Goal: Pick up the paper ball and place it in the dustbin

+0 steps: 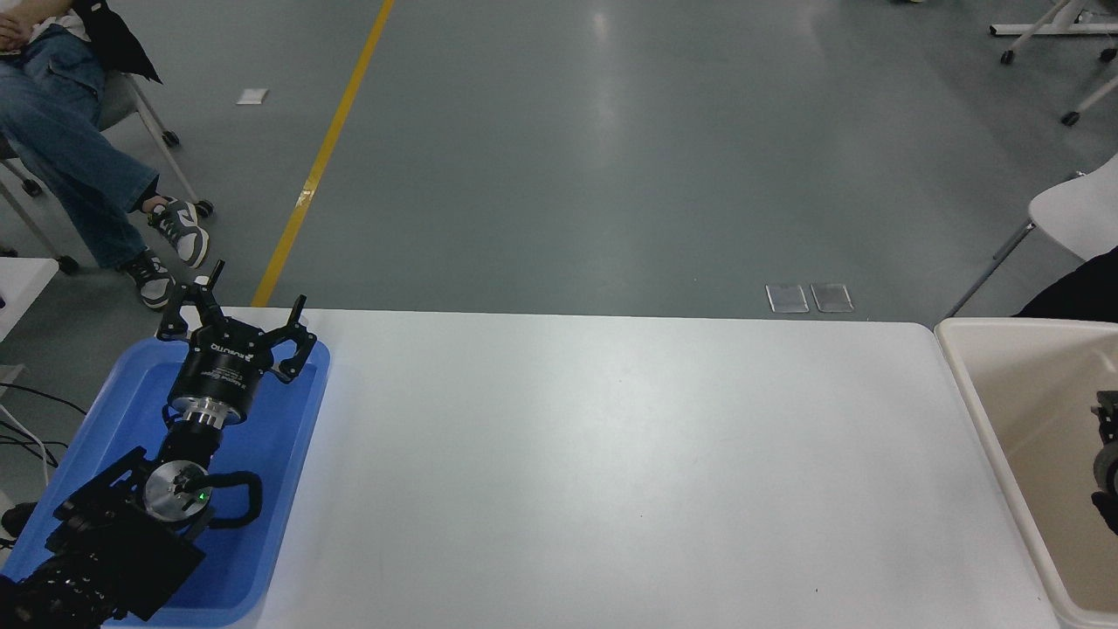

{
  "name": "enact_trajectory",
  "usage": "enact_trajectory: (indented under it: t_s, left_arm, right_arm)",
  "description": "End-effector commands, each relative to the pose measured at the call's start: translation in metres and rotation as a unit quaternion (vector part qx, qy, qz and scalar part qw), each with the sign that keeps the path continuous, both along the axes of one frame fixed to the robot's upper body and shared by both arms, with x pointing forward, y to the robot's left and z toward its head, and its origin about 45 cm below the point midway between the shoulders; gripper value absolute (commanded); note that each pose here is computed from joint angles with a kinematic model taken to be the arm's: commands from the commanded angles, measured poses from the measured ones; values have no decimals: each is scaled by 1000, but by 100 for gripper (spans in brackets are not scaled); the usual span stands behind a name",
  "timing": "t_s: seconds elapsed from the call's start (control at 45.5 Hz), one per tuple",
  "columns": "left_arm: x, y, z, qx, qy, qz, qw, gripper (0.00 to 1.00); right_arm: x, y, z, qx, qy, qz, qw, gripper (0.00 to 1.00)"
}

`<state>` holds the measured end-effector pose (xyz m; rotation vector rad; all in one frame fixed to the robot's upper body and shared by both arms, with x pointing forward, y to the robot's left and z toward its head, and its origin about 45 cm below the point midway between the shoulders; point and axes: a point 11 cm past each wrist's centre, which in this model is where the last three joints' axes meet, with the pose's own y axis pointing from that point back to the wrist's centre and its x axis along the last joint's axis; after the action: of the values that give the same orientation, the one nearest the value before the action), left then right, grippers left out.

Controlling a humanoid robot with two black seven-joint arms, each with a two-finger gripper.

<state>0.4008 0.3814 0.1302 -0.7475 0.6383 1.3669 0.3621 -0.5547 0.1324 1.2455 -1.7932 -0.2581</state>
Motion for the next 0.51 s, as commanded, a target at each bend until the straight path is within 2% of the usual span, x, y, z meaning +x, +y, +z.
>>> enact_trajectory:
  t_s: [0.0, 0.33, 0.396, 0.484]
  left_arm:
    - [0, 0, 0, 0, 0, 0, 1000, 100]
    - [0, 0, 0, 0, 0, 0, 1000, 100]
    - [0, 0, 0, 0, 0, 0, 1000, 100]
    - [0, 0, 0, 0, 0, 0, 1000, 100]
  right_arm:
    - [60, 48, 50, -30, -5, 108, 994, 100]
    - [81, 95, 62, -52, 16, 202, 978, 100]
    - [87, 107, 66, -24, -3, 201, 979, 100]
    - [102, 128, 79, 56, -73, 170, 981, 100]
